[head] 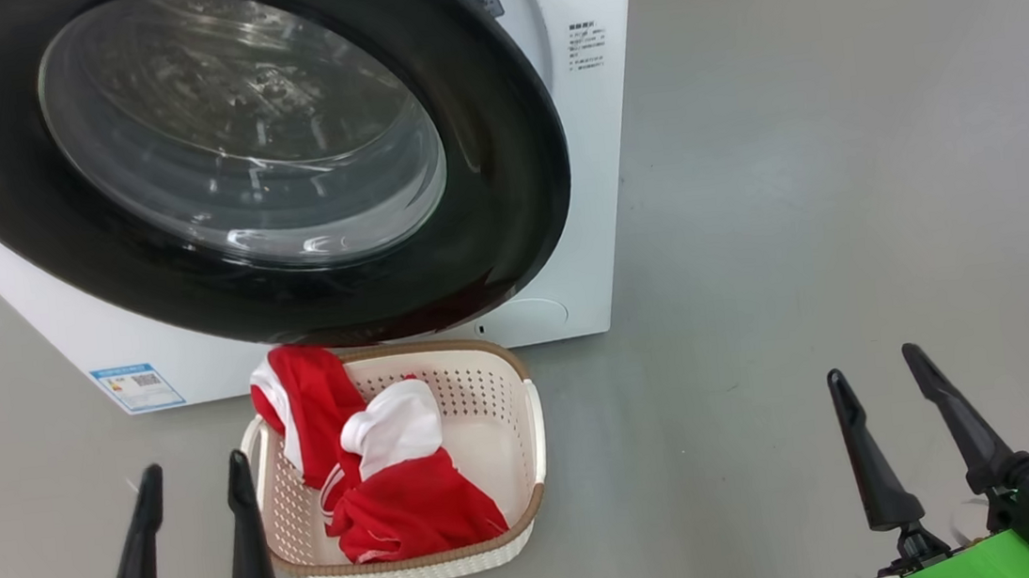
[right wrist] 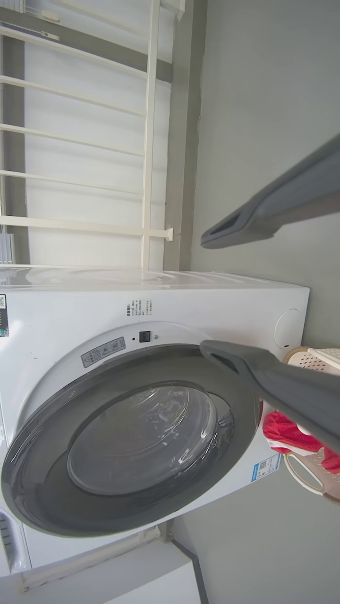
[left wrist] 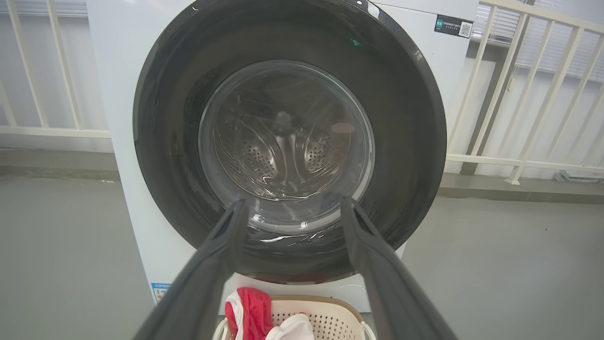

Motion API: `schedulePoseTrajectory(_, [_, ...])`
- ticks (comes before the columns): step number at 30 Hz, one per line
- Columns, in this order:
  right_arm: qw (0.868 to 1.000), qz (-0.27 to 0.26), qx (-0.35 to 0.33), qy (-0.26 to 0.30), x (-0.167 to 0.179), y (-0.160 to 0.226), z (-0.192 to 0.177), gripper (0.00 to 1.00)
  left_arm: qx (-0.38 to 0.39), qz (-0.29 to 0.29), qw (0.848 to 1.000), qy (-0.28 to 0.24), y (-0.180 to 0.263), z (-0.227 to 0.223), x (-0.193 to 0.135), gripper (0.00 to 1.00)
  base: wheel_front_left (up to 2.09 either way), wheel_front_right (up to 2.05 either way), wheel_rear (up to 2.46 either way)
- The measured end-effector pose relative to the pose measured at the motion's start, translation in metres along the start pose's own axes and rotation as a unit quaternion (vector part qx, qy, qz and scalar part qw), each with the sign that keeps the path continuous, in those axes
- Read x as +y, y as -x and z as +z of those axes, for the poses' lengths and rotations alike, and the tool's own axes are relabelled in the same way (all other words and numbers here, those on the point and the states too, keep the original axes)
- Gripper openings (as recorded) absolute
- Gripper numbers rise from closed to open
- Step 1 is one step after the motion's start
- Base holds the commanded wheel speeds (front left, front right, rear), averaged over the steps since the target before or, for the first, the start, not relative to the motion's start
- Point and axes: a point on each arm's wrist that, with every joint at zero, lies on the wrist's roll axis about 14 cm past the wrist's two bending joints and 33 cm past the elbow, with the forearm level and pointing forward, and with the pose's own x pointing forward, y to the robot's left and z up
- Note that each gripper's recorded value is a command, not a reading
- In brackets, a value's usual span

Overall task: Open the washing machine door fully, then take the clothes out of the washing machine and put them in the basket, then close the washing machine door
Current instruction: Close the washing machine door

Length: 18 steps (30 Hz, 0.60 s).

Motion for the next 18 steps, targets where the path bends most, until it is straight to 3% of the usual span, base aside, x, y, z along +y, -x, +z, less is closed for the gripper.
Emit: schedulePoseTrajectory(18, [1.0,-0.006,-0.006,0.003,-0.004,0.006,0.005,1.0,0.012,0.006,1.0,0.005,0.016,-0.007,-0.003,1.0,0.0,0.0,0.0])
